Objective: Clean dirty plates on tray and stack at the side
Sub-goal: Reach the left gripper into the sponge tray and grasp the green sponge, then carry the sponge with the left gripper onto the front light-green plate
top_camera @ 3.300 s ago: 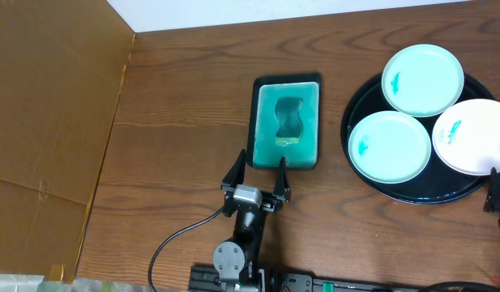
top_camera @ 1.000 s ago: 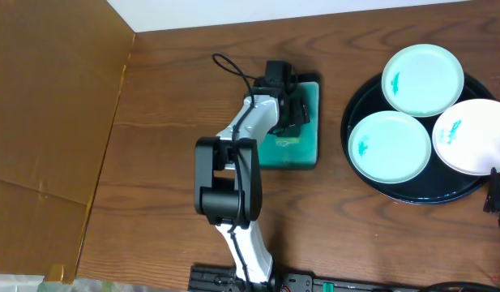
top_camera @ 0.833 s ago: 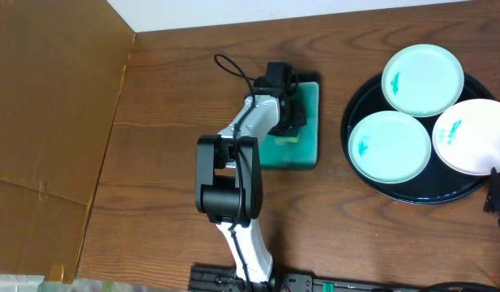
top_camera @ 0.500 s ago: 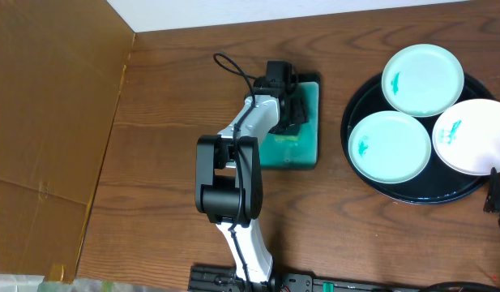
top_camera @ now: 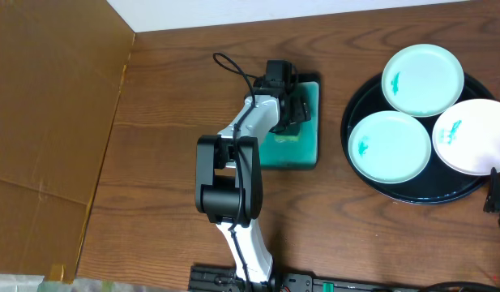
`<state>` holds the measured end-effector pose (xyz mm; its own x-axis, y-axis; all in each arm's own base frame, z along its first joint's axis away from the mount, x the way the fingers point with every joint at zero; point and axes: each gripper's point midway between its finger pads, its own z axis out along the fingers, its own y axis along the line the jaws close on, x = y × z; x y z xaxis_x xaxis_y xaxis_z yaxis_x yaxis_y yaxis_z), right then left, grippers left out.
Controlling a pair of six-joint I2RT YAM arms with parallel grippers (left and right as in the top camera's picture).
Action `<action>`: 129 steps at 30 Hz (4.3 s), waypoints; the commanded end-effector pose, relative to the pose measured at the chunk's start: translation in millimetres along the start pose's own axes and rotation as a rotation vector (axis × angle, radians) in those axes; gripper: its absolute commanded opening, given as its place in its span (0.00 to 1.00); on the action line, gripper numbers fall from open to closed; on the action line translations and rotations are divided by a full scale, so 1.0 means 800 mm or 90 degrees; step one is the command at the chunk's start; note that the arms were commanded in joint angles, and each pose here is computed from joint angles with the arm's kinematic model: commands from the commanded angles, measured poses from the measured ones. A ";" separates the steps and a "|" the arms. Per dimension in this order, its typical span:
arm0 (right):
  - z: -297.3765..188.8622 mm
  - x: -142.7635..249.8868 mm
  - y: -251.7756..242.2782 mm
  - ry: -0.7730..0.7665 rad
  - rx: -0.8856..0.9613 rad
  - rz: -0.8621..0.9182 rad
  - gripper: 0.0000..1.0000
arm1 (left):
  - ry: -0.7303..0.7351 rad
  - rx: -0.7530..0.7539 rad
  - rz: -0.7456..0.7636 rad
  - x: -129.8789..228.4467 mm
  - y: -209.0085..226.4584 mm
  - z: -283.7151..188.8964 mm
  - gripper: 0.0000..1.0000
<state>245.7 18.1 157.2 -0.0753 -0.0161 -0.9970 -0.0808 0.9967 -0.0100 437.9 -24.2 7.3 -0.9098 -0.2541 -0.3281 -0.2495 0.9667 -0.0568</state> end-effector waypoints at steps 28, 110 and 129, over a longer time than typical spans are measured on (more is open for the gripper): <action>0.000 0.001 0.001 0.001 -0.001 -0.006 0.99 | -0.155 0.045 -0.012 -0.042 0.000 -0.181 0.07; 0.000 0.002 0.001 0.001 -0.001 -0.006 0.99 | -0.006 0.240 0.104 0.127 -0.271 -0.105 0.07; 0.000 0.001 0.001 0.001 0.001 -0.006 0.99 | -0.075 0.298 0.041 0.082 -0.271 -0.167 0.69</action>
<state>245.7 18.1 157.2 -0.0753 -0.0161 -0.9970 -0.0808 0.9967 -0.0100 375.5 -269.6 72.0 -0.9197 -0.1520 -0.3620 0.0040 0.9183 -0.3959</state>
